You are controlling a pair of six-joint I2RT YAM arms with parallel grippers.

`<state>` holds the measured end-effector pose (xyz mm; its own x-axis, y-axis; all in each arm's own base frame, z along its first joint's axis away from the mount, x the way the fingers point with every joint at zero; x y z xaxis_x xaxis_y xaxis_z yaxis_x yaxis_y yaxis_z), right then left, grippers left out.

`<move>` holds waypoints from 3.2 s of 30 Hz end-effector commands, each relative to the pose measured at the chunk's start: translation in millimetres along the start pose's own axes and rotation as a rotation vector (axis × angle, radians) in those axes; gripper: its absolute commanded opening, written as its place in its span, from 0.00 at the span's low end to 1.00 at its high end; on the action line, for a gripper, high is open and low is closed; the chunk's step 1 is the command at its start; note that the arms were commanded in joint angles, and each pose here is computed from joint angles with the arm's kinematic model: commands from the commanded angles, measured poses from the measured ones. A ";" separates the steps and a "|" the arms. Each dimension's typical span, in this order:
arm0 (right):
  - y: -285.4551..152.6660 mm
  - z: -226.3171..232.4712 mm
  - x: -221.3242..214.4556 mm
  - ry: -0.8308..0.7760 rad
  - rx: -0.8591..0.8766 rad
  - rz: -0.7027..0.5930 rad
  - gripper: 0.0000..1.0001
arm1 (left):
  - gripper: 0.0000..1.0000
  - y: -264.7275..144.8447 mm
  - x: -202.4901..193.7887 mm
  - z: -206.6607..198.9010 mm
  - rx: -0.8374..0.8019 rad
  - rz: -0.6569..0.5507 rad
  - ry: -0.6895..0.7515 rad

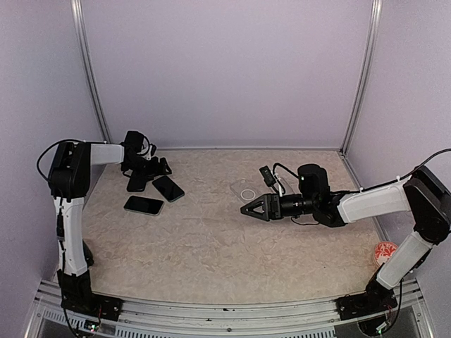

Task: Put the phone into the phone case
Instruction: Move the phone to the corner of the board.

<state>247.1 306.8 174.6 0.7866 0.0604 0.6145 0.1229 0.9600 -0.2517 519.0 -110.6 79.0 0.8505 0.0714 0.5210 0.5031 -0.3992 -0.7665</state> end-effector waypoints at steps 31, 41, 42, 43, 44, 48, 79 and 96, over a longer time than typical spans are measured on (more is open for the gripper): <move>3.3 5.9 6.2 -0.014 -0.006 0.003 0.86 | 0.88 25.3 -32.3 -68.3 -0.147 0.082 0.080; -0.9 7.4 5.3 -0.018 -0.020 -0.008 0.86 | 0.87 37.3 -60.4 -133.5 -0.259 0.159 0.189; -1.0 6.9 4.8 -0.015 -0.022 -0.008 0.86 | 0.87 37.6 -64.1 -139.5 -0.272 0.166 0.199; -1.1 6.6 4.1 -0.014 -0.022 -0.007 0.86 | 0.87 37.2 -67.5 -146.2 -0.286 0.172 0.210; -1.3 6.7 4.1 -0.013 -0.022 -0.008 0.86 | 0.87 35.9 -68.6 -151.5 -0.298 0.171 0.217; -1.5 6.5 3.9 -0.011 -0.022 -0.009 0.86 | 0.88 26.4 -58.6 -156.2 -0.262 0.110 0.205; -3.0 2.1 3.8 -0.022 -0.057 -0.019 0.88 | 0.95 -3.2 -110.7 -161.1 -0.166 0.072 0.166; -27.9 -8.5 18.8 -0.018 -0.141 -0.063 0.88 | 0.94 12.2 -163.8 -233.3 -0.396 0.200 0.386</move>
<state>258.6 289.3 173.0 0.7888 0.0357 0.6136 0.2099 0.9226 -0.3236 365.1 -317.7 77.2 0.8061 -0.2587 0.5323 0.2735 -0.6348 -0.7227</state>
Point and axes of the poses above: each gripper's point midway between its finger pads, its own y axis out along the fingers, its own z axis along the line the jaws close on, x = y × z, the point moved 5 cm from there along -y, back along the fingers, and after that the axes turned 3 degrees about y, right-handed, at the moved point
